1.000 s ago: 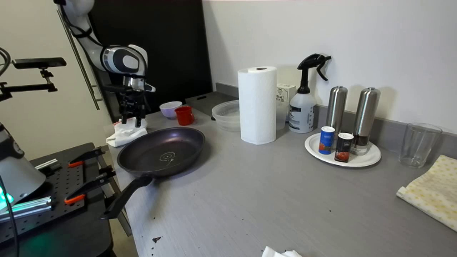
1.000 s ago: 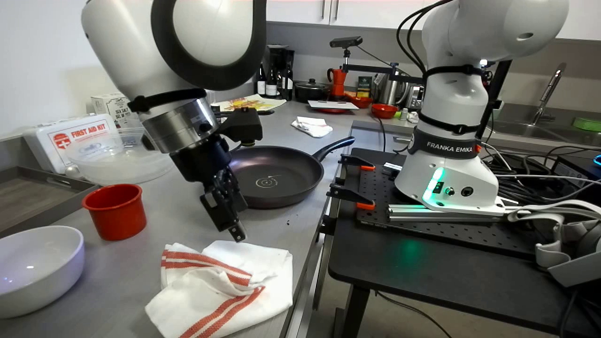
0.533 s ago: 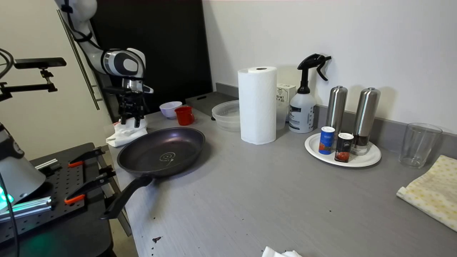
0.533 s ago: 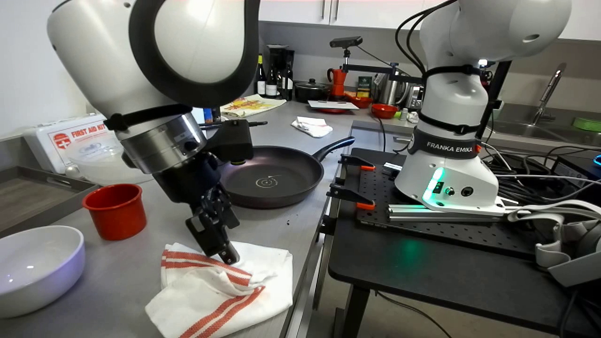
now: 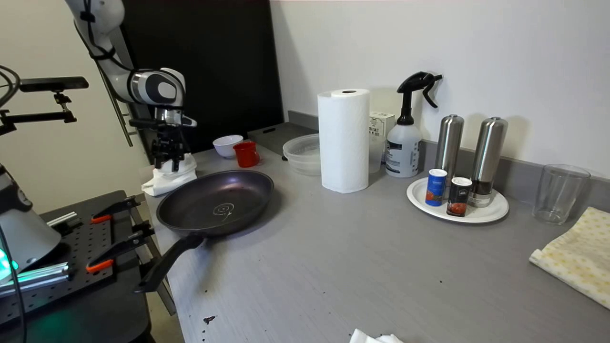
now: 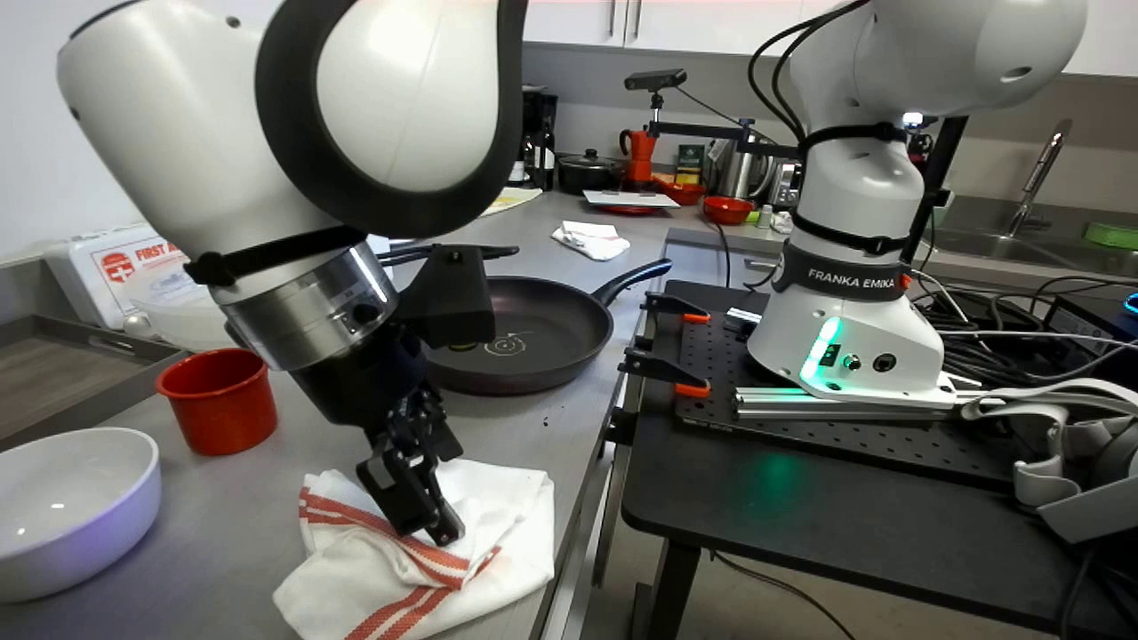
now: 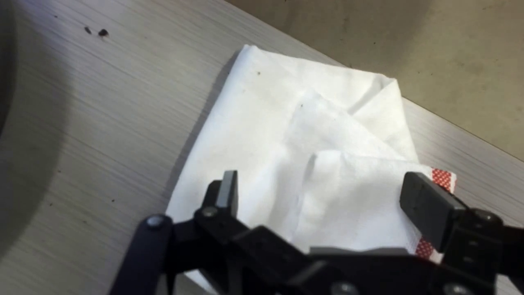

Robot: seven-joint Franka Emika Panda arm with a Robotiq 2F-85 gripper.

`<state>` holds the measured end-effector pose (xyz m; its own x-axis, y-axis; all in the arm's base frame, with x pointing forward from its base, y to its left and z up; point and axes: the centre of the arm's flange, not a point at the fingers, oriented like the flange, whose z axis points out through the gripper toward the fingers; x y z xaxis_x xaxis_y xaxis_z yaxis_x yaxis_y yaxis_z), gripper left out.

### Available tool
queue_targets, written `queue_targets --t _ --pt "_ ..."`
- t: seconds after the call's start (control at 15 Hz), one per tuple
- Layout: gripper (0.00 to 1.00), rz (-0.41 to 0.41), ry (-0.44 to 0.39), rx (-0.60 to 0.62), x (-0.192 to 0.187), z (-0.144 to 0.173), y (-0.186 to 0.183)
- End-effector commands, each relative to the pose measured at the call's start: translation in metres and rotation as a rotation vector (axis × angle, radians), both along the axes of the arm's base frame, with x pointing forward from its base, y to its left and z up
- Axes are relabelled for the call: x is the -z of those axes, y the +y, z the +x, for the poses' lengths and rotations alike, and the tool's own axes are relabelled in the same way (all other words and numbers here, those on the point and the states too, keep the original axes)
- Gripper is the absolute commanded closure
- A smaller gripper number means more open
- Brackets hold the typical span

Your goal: Wipe the pan using the towel

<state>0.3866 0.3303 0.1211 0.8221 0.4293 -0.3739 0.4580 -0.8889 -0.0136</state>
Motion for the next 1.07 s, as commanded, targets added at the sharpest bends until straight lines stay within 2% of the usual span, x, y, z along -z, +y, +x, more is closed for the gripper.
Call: queue_targets --t 0.0,0.53,1.0 --pt "0.00 -0.020 -0.040 -0.006 0.010 -0.012 0.020" --pt "0.00 -0.031 -0.040 -0.030 0.027 -0.022 0.040" --pt "0.00 -0.034 -0.017 -0.061 0.041 -0.008 0.054"
